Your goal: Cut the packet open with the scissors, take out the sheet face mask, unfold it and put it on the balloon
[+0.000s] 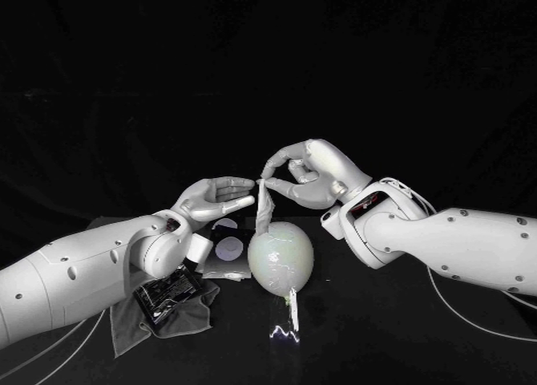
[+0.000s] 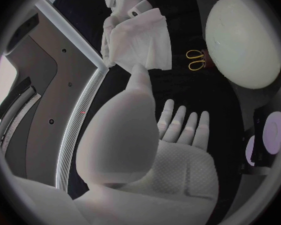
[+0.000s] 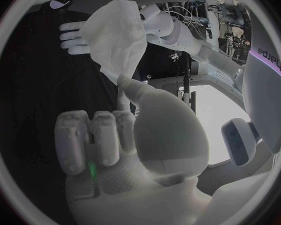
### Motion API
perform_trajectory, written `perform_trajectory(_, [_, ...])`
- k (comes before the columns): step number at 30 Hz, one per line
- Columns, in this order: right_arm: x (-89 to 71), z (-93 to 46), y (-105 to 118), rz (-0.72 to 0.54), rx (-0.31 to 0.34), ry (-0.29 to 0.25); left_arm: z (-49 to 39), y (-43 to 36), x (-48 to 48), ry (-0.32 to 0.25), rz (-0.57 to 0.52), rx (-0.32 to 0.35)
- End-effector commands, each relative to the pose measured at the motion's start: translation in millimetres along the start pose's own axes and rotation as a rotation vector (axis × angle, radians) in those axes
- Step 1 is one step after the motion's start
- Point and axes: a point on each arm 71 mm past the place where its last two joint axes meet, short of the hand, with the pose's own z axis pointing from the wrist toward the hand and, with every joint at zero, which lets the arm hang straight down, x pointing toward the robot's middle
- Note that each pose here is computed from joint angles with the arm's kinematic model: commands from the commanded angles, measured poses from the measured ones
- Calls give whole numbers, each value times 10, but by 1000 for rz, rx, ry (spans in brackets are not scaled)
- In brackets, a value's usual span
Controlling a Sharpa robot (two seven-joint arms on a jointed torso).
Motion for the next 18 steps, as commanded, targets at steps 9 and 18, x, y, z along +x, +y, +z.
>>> perform_trajectory(9, [36, 41, 24, 17, -16, 0, 50, -36, 195, 292, -163, -11])
perform_trajectory(18, [46, 46, 6, 18, -12, 11, 50, -59, 207, 342, -268, -5])
